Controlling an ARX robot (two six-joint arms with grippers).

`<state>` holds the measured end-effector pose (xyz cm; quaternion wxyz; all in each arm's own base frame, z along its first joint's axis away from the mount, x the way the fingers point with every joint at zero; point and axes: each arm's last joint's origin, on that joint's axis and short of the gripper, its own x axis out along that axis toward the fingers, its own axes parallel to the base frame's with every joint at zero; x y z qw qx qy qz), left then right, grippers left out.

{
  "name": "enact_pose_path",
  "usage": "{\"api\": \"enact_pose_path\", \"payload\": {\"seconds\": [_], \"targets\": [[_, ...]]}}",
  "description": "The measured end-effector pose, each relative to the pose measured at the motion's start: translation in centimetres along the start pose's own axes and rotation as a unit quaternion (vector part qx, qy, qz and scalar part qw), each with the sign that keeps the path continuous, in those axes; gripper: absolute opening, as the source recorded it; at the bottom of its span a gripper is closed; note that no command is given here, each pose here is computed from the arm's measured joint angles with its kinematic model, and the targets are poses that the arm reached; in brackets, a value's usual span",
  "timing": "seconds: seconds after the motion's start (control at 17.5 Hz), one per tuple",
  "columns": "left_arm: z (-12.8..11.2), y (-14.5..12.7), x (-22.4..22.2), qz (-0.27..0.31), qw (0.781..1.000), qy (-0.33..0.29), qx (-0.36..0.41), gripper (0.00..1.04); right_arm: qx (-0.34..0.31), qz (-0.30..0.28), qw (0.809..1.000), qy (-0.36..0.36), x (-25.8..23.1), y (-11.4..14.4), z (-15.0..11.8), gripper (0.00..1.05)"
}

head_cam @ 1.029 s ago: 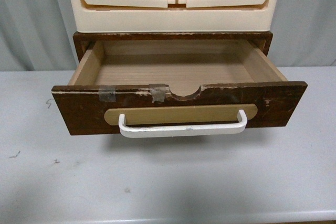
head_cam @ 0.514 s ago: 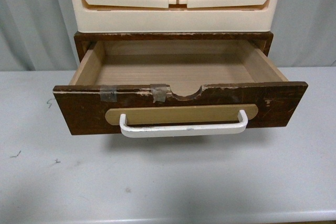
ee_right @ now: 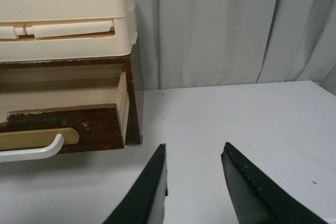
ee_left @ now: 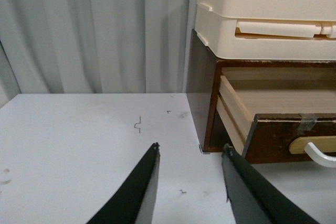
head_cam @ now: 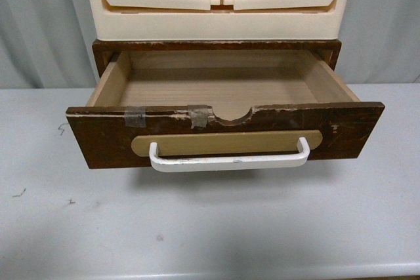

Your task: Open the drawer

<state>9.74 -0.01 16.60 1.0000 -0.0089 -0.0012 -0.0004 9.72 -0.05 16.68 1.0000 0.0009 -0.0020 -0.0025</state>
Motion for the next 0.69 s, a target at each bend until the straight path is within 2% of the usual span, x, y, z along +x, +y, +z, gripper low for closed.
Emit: {"api": "enact_pose_path", "payload": {"seconds": [0.17, 0.46, 0.51, 0.69], "targets": [[0.0, 0.0, 0.0, 0.0, 1.0, 0.0, 0.0, 0.55, 0.0, 0.0, 1.0, 0.0, 0.0, 0.0, 0.0, 0.51], [0.01, 0.0, 0.0, 0.0, 1.0, 0.0, 0.0, 0.98, 0.0, 0.0, 1.0, 0.0, 0.0, 0.0, 0.0, 0.94], [0.01, 0.0, 0.0, 0.0, 1.0, 0.0, 0.0, 1.0, 0.0, 0.0, 1.0, 0.0, 0.0, 0.0, 0.0, 1.0], [0.0, 0.0, 0.0, 0.0, 1.0, 0.0, 0.0, 0.98, 0.0, 0.0, 1.0, 0.0, 0.0, 0.0, 0.0, 0.98]]}}
